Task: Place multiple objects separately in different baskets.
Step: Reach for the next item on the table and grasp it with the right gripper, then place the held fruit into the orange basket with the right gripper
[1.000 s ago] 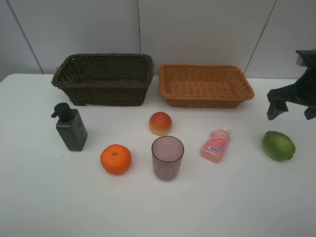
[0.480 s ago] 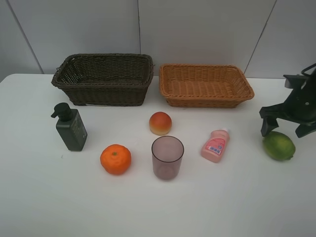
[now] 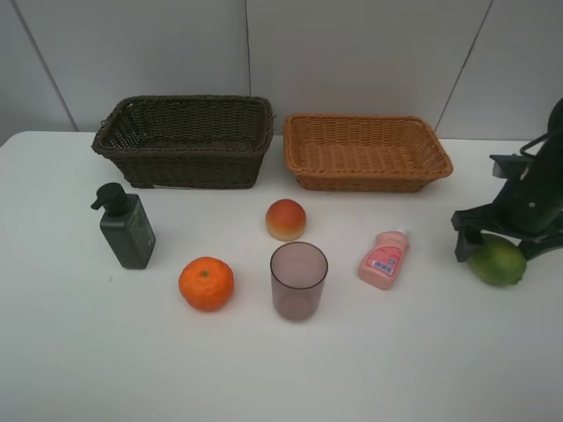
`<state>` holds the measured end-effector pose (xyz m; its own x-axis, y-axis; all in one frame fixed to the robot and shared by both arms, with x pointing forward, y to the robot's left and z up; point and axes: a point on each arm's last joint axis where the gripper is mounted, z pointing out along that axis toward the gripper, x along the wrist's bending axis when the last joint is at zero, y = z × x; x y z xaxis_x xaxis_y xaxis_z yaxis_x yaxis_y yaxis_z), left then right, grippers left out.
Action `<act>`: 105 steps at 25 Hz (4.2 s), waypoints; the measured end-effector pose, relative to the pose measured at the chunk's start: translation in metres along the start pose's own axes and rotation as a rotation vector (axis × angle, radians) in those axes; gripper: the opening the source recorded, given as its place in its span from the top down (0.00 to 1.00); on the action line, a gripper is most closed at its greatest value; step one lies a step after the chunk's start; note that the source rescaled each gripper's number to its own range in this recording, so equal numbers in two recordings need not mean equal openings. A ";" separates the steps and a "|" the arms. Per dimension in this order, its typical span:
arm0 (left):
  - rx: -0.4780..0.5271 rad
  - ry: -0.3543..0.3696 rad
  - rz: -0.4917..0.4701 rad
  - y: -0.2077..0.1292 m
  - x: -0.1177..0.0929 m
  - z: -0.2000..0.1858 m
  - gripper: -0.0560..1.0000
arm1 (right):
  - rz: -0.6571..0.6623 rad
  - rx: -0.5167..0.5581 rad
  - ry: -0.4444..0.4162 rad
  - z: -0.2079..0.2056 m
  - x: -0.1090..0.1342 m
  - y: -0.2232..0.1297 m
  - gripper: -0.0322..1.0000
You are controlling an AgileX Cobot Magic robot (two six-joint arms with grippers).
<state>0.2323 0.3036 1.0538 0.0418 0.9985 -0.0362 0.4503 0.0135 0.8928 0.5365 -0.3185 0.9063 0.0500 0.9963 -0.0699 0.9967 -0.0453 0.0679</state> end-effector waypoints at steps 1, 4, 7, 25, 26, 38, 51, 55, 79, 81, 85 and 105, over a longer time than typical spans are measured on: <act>0.000 0.000 0.000 0.000 0.000 0.000 0.00 | 0.000 0.000 0.000 0.000 0.000 0.000 0.20; 0.000 0.000 0.000 0.000 0.000 0.000 0.00 | -0.001 -0.002 0.000 0.000 0.000 0.000 0.20; 0.000 0.000 0.000 0.000 0.000 0.000 0.00 | -0.004 -0.003 0.001 0.003 0.001 -0.003 0.20; 0.000 0.000 0.000 0.000 0.000 0.000 0.00 | -0.004 -0.023 0.005 0.008 0.001 -0.005 0.72; 0.000 0.000 0.000 0.000 0.000 0.000 0.00 | -0.004 -0.023 0.005 0.008 0.001 -0.005 0.72; 0.000 0.000 0.000 0.000 0.000 0.000 0.00 | -0.003 -0.023 0.006 0.008 0.001 -0.005 0.72; 0.000 0.000 0.000 0.000 0.000 0.000 0.00 | -0.101 0.082 -0.018 -0.031 0.032 0.016 0.72; 0.000 0.000 0.000 0.000 0.000 0.000 0.00 | -0.147 0.110 -0.024 -0.061 0.051 0.029 0.72; 0.000 0.000 0.000 0.000 0.000 0.000 0.00 | -0.298 -0.320 0.045 -0.067 0.159 0.186 0.72; 0.000 0.000 0.000 0.000 0.000 0.000 0.00 | -0.301 -0.336 0.053 -0.051 0.164 0.191 0.72; 0.000 0.000 0.000 0.000 0.000 0.000 0.00 | -0.306 -0.348 0.059 -0.024 0.169 0.197 0.72; 0.000 0.000 0.000 0.000 0.000 0.000 0.00 | -0.313 -0.315 0.057 -0.080 0.190 0.171 0.02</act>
<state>0.2323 0.3036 1.0538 0.0418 0.9985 -0.0362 0.4503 0.0135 0.8928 0.7109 -0.1309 0.9847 -0.2632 0.9614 -0.0806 0.8947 0.2745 0.3524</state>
